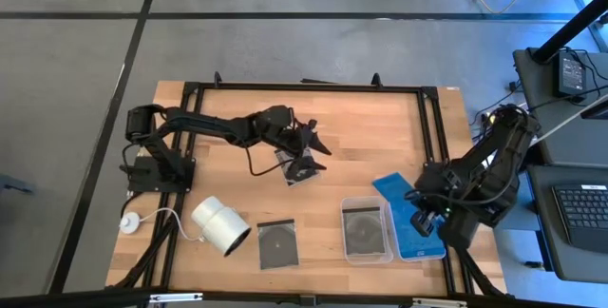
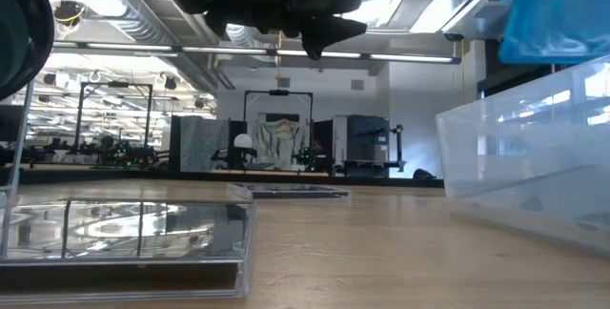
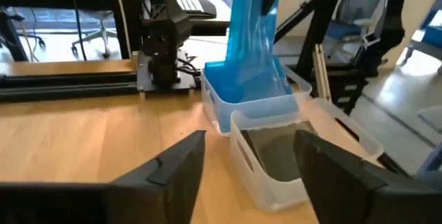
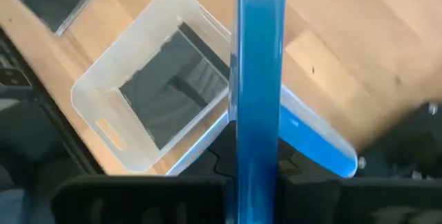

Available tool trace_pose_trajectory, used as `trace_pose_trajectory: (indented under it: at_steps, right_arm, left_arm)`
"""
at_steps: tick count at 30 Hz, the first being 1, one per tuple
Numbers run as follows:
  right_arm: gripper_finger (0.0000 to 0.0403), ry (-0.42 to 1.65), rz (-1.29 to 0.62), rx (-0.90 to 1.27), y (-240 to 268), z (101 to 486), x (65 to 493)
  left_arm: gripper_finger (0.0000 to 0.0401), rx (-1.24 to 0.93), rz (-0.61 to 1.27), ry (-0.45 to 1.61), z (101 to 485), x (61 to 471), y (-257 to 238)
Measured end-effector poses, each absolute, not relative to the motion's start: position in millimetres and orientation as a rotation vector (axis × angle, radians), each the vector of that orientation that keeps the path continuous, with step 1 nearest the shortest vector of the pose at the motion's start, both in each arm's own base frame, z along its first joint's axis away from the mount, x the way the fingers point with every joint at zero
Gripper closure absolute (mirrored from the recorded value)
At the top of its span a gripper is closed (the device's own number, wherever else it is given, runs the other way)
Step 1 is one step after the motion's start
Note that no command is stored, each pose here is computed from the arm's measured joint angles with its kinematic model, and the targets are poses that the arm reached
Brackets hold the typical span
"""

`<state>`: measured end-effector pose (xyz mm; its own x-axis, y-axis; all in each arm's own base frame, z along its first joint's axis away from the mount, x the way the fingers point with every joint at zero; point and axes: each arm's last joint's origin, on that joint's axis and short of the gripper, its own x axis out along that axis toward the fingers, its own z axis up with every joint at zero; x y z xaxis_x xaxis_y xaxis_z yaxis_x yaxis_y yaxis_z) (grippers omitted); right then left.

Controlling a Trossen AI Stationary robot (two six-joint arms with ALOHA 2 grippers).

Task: Pick & place jewel cases by type
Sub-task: Put the blue CD case into the right transparent bin

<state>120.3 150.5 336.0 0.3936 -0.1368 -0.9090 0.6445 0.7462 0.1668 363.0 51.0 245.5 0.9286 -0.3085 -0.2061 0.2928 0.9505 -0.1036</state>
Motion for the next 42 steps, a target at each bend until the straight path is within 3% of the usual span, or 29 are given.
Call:
trace_pose_trajectory:
  at_steps: [6,14,26,31,42]
  right_arm:
    - [0.0376,1.063,-0.475,0.441,143.0,336.4,132.8]
    - [0.0378,1.096,-0.461,0.441,142.2,336.1,134.3]
    - [0.0378,1.095,-0.451,0.44,143.3,336.1,133.9]
    - [0.0374,1.083,-0.411,0.404,144.4,336.7,136.0]
    - [0.0378,1.023,-0.35,0.348,138.4,338.9,153.8]
  left_arm:
    - [0.0154,-0.075,-0.307,0.21,253.7,366.1,51.6]
    - [0.0159,-0.009,-0.307,0.202,253.9,366.0,52.4]
    - [0.0165,0.07,-0.144,0.196,256.1,367.7,58.3]
    - [0.0172,0.03,-0.266,0.175,264.9,378.6,58.4]
    - [0.0176,-0.068,-0.535,0.353,270.2,422.5,51.8]
